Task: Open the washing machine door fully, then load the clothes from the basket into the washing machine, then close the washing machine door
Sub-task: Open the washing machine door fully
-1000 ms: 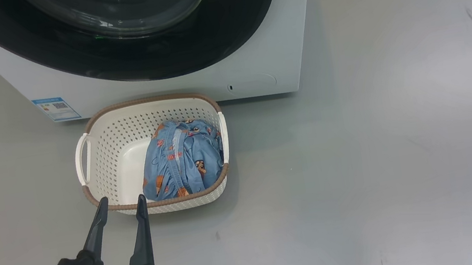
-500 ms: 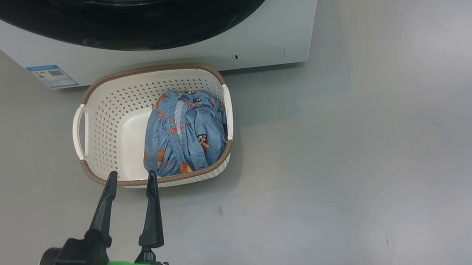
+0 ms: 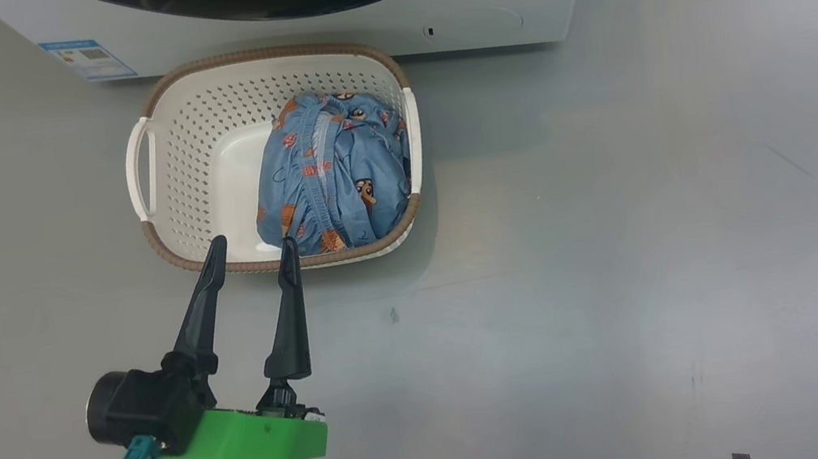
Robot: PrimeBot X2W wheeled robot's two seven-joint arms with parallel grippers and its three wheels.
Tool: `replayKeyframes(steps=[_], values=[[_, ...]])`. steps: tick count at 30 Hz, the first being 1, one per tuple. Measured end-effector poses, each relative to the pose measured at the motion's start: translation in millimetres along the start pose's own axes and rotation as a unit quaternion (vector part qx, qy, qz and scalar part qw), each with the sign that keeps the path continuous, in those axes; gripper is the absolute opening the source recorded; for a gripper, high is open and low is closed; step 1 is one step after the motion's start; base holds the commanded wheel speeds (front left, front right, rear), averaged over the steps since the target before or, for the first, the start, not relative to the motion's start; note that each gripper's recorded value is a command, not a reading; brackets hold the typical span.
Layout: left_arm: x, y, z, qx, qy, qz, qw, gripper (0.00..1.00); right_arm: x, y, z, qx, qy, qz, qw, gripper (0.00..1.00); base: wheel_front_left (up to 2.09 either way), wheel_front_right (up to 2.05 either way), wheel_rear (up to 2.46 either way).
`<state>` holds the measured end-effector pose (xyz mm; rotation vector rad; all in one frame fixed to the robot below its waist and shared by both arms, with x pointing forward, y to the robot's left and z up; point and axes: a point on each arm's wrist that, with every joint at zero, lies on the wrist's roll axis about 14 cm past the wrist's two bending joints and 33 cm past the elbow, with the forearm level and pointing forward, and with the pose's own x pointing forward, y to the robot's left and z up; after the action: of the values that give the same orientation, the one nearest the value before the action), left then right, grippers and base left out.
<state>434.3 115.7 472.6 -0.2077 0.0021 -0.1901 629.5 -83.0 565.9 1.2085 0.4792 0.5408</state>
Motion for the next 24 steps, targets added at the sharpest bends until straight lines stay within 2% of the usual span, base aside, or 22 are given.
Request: replayKeyframes(steps=[24], values=[[0, 18, -14, -0.019, 0.021, 0.05, 0.998, 1.0, 86, -5, -43, -0.009, 0.051, 0.032, 0.998, 0.0, 0.0, 0.0, 0.0]])
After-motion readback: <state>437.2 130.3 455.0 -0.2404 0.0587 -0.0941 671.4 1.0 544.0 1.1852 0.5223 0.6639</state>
